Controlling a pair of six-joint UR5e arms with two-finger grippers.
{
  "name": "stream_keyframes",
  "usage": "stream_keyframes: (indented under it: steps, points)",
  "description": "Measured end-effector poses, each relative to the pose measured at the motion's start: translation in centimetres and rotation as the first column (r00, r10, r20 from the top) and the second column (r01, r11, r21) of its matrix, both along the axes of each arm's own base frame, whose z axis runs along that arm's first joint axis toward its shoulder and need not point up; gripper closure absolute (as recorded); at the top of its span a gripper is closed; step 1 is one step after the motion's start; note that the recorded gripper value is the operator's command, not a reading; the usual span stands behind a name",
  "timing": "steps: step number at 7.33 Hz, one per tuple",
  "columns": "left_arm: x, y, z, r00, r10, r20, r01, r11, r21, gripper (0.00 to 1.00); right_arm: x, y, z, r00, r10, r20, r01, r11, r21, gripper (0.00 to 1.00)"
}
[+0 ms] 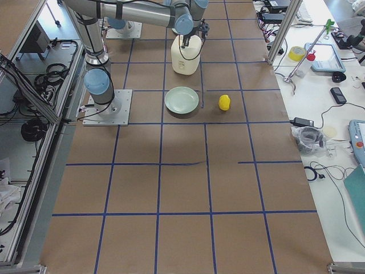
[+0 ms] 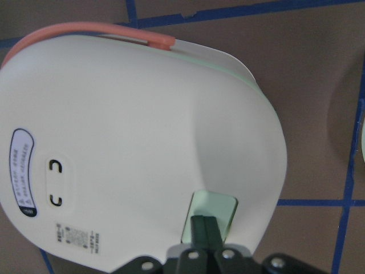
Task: Press rice cooker button
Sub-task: 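Lower the right gripper onto the green lid button and press down, then lift the right gripper away as the rice cooker lid pops open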
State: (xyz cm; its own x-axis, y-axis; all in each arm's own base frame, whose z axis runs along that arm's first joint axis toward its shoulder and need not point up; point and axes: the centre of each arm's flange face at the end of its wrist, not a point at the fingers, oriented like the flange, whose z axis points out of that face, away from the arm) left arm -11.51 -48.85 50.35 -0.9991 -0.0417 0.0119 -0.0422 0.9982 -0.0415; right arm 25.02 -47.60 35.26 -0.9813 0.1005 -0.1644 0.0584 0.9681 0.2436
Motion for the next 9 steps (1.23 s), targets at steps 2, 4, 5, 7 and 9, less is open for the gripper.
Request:
stream_keyframes:
  steps: [2,4,5,7,9]
  points:
    - [0.0,0.0,0.0,1.000,0.000,0.000,0.000,1.000,0.000,0.00,0.0,-0.1,-0.1,1.000,-0.003,-0.001,0.003,1.000,0.000,1.00]
    - [0.0,0.0,0.0,1.000,0.000,0.000,0.000,1.000,0.000,0.00,0.0,-0.4,0.7,1.000,-0.022,-0.006,0.021,1.000,-0.014,0.00]
    - [0.0,0.0,0.0,1.000,0.000,0.000,0.000,1.000,0.000,0.00,-0.1,-0.8,2.2,0.999,-0.040,-0.015,0.039,0.998,-0.049,0.00]
    - [0.0,0.0,0.0,1.000,0.000,0.000,0.000,1.000,0.000,0.00,-0.5,-2.2,6.7,0.997,-0.067,-0.036,0.061,0.987,-0.149,0.00]
    - [0.0,0.0,0.0,1.000,0.000,0.000,0.000,1.000,0.000,0.00,-2.0,-3.5,10.2,0.989,-0.081,-0.124,0.051,0.972,-0.231,0.00]
